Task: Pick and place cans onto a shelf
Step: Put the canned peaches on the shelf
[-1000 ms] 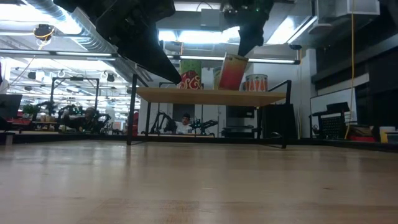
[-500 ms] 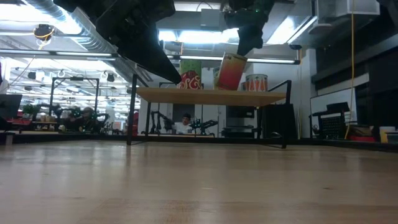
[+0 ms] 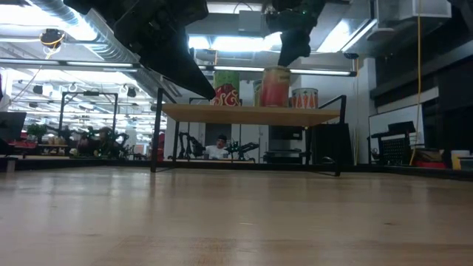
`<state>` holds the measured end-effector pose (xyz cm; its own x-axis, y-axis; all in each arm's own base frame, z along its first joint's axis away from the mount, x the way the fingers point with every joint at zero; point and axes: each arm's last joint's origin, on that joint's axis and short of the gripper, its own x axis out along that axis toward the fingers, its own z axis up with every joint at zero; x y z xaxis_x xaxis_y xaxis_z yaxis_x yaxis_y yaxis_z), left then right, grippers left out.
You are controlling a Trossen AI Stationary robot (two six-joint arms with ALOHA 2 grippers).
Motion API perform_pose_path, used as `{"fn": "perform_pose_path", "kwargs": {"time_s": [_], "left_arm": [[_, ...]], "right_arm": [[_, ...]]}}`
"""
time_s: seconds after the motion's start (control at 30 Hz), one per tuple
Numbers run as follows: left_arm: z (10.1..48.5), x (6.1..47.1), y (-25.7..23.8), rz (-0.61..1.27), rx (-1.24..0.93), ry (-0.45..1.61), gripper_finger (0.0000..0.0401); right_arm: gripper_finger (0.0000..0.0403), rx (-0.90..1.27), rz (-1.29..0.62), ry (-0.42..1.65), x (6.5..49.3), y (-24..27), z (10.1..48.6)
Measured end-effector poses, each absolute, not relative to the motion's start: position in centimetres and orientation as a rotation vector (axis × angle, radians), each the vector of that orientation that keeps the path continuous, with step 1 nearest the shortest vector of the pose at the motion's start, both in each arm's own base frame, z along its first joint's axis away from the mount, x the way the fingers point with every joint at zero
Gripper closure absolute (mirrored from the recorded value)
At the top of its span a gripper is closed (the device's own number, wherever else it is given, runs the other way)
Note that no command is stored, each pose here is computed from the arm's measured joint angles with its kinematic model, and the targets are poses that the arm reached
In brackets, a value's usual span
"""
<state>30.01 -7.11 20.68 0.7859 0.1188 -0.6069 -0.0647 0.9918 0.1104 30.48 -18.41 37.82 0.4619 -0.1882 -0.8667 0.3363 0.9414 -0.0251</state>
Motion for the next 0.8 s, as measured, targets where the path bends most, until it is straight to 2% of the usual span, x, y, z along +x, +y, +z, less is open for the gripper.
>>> {"fn": "perform_pose_path", "kwargs": {"time_s": [0.8], "left_arm": [[20.68,30.01,-7.11,0.099,0.085,0.660,0.0305]], "right_arm": [[0.0338,0.151,-0.312,1.047,30.31,-17.78,38.15]]}}
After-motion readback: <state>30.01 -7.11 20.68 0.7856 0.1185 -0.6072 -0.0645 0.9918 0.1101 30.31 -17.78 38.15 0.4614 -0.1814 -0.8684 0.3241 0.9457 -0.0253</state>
